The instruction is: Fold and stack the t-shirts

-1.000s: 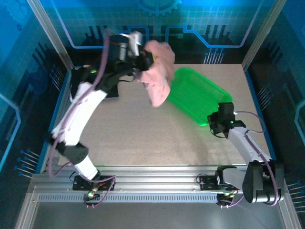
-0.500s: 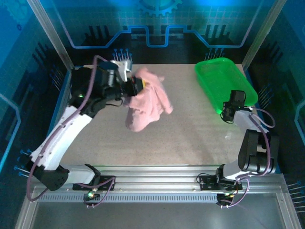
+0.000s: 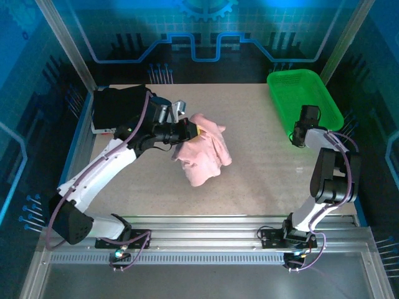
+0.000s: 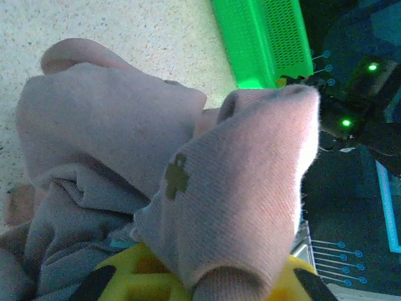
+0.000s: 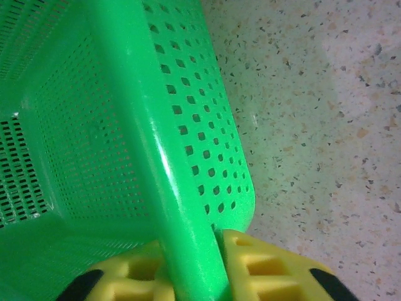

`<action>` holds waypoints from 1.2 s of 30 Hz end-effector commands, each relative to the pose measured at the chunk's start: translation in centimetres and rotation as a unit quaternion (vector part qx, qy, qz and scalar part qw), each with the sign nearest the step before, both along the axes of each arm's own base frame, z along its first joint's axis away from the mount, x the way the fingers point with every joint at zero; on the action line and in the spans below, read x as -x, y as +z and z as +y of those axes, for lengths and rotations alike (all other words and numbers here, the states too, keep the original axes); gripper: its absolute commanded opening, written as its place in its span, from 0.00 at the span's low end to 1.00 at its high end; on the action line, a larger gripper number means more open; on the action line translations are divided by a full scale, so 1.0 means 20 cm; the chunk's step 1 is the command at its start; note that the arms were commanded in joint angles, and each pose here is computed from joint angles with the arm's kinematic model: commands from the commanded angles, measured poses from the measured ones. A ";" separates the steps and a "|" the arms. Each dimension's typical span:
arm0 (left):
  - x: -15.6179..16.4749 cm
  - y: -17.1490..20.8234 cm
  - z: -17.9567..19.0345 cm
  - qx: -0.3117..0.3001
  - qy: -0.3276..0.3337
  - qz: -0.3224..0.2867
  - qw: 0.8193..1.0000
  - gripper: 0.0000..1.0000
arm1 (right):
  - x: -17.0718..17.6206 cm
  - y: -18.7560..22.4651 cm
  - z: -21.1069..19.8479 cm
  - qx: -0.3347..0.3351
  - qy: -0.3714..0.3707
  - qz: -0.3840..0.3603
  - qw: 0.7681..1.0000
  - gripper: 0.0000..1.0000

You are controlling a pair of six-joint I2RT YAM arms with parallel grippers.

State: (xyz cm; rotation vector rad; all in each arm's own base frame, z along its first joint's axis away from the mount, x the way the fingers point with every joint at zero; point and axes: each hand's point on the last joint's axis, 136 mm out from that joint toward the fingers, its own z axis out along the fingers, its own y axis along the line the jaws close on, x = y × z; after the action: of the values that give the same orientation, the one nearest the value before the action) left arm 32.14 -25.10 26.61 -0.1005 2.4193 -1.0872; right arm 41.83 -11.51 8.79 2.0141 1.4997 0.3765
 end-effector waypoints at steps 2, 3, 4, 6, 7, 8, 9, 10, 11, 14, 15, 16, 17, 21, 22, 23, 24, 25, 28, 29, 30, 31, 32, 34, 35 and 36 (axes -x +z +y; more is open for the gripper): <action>-0.12 -0.18 0.07 0.010 0.030 0.055 0.998 0.66 | -0.02 -0.01 0.03 -0.018 0.037 -0.008 0.999 0.69; -0.15 -0.22 0.13 0.001 0.051 0.065 0.997 0.71 | -0.04 0.03 0.06 -0.009 0.073 -0.012 0.997 0.76; -0.19 -0.25 0.20 -0.004 0.074 0.073 0.995 0.74 | -0.08 0.09 0.09 0.004 0.116 -0.018 0.993 0.82; -0.24 -0.27 0.34 -0.006 0.118 0.078 0.990 0.86 | -0.08 0.18 0.16 0.018 0.188 -0.015 0.982 0.89; -0.25 -0.26 0.41 -0.009 0.136 0.076 0.988 0.87 | -0.07 0.23 0.21 0.029 0.222 -0.017 0.974 0.93; -0.25 -0.26 0.47 -0.014 0.148 0.075 0.986 0.88 | -0.06 0.27 0.25 0.039 0.248 -0.022 0.968 1.00; -0.25 -0.27 0.52 -0.023 0.159 0.076 0.984 0.88 | -0.03 0.30 0.30 0.044 0.277 -0.025 0.960 1.00; -0.22 -0.28 0.56 -0.030 0.165 0.079 0.983 0.88 | 0.00 0.33 0.36 0.051 0.309 -0.030 0.949 1.00; -0.20 -0.29 0.58 -0.034 0.166 0.083 0.982 0.88 | 0.02 0.35 0.41 0.056 0.336 -0.033 0.940 1.00; -0.07 -0.38 0.59 -0.035 0.156 0.108 0.981 0.88 | 0.15 0.40 0.61 0.063 0.435 -0.033 0.897 1.00; -0.01 -0.43 0.60 -0.039 0.154 0.123 0.980 0.89 | 0.21 0.41 0.69 0.069 0.472 -0.031 0.878 1.00; 0.05 -0.47 0.62 -0.045 0.155 0.134 0.978 0.89 | 0.27 0.42 0.76 0.079 0.505 -0.026 0.859 1.00; 0.10 -0.52 0.63 -0.049 0.158 0.145 0.976 0.88 | 0.34 0.42 0.86 0.092 0.548 -0.021 0.831 1.00; 0.27 -0.71 0.63 -0.032 0.162 0.197 0.966 0.87 | 0.63 0.32 1.22 0.122 0.713 -0.006 0.690 0.97; 0.29 -0.74 0.63 -0.033 0.163 0.206 0.964 0.85 | 0.69 0.27 1.28 0.127 0.740 0.004 0.660 0.96; 0.30 -0.78 0.63 -0.032 0.162 0.211 0.963 0.84 | 0.75 0.21 1.33 0.128 0.766 0.016 0.630 0.95; 0.30 -0.81 0.63 -0.030 0.162 0.211 0.964 0.82 | 0.81 0.15 1.37 0.128 0.785 0.025 0.605 0.93; 0.30 -0.84 0.63 -0.031 0.162 0.211 0.963 0.81 | 0.84 0.11 1.40 0.132 0.798 0.032 0.588 0.92; 0.26 -0.89 0.61 -0.028 0.152 0.206 0.966 0.77 | 0.89 -0.05 1.44 0.137 0.817 0.056 0.557 0.87; 0.24 -0.91 0.61 -0.027 0.150 0.204 0.967 0.77 | 0.89 -0.08 1.46 0.140 0.822 0.058 0.548 0.86; 0.22 -0.92 0.61 -0.028 0.149 0.202 0.968 0.76 | 0.89 -0.10 1.48 0.146 0.828 0.057 0.539 0.85; 0.21 -0.93 0.60 -0.029 0.148 0.200 0.968 0.75 | 0.88 -0.12 1.50 0.146 0.831 0.057 0.533 0.85; 0.20 -0.94 0.60 -0.029 0.148 0.197 0.969 0.75 | 0.88 -0.14 1.52 0.145 0.835 0.059 0.527 0.84; 0.16 -0.96 0.59 -0.023 0.148 0.190 0.970 0.73 | 0.87 -0.21 1.54 0.149 0.839 0.070 0.518 0.83; 0.14 -0.97 0.58 -0.020 0.147 0.188 0.971 0.73 | 0.85 -0.23 1.55 0.150 0.839 0.076 0.518 0.81; 0.13 -0.99 0.57 -0.020 0.145 0.191 0.971 0.72 | 0.83 -0.26 1.55 0.153 0.837 0.086 0.519 0.79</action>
State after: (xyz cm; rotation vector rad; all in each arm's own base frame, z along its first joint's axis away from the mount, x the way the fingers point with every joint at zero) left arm 28.45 -12.88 7.04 -0.7355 2.6762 -0.8915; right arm 23.94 18.88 4.34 -0.2641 2.9015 0.5522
